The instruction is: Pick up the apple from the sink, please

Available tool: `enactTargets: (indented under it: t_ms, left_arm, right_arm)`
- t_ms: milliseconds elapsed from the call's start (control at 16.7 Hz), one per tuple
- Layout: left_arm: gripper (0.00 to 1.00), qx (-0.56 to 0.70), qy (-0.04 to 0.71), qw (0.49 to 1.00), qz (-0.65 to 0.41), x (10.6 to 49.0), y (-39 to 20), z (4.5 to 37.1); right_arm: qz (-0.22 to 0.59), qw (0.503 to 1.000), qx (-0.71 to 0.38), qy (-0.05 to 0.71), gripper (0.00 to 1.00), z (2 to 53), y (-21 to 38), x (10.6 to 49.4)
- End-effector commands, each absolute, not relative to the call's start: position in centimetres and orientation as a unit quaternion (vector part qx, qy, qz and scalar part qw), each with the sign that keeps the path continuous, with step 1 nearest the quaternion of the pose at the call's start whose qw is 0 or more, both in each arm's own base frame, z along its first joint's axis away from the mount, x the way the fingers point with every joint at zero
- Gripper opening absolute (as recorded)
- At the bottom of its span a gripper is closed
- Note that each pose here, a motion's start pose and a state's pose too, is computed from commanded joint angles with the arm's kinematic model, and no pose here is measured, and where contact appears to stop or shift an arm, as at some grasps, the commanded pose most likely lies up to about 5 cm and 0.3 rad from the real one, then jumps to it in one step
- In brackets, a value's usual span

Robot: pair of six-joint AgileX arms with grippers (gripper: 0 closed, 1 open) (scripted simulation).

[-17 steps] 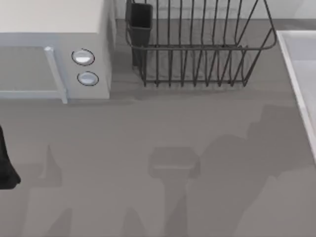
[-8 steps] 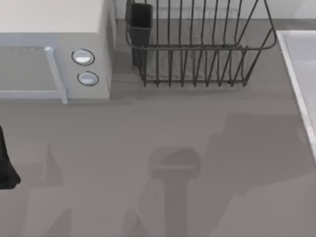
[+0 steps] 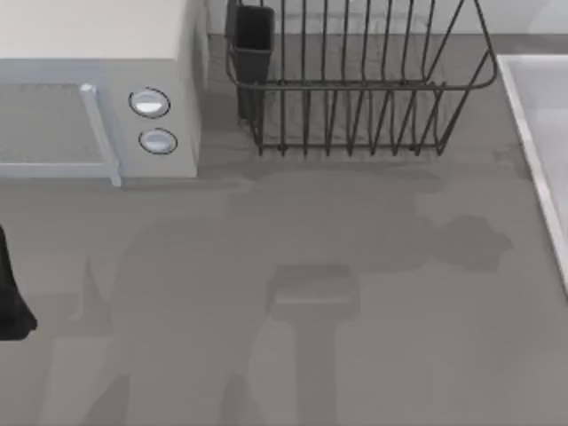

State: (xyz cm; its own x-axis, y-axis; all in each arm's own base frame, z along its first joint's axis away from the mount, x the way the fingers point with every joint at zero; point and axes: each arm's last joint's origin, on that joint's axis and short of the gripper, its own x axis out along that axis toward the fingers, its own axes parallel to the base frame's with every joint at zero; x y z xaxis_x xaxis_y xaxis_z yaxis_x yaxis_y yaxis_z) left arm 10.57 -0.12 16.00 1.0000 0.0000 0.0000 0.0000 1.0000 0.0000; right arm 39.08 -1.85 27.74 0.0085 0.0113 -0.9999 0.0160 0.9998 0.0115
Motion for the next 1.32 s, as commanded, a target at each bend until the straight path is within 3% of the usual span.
enactTargets:
  t_ms: [300,540,1020,1320]
  left_arm:
    - [1.0,0.0,0.0,1.0,0.0,10.6,-0.1,16.0]
    - [1.0,0.0,0.0,1.0,0.0,10.6,-0.1,16.0]
    - [1.0,0.0,0.0,1.0,0.0,10.6,-0.1,16.0]
    - [1.0,0.0,0.0,1.0,0.0,10.6,-0.1,16.0]
  right_arm:
    - [-0.003,0.704,0.005,0.71,0.0,27.2,14.3,38.9]
    - [-0.004,0.706,0.003,0.708,0.0,27.0,21.7,36.4]
    - [-0.004,0.707,0.006,0.707,0.0,26.7,22.7,36.0]
    - [-0.003,0.708,0.005,0.706,0.0,21.3,22.9,36.4]
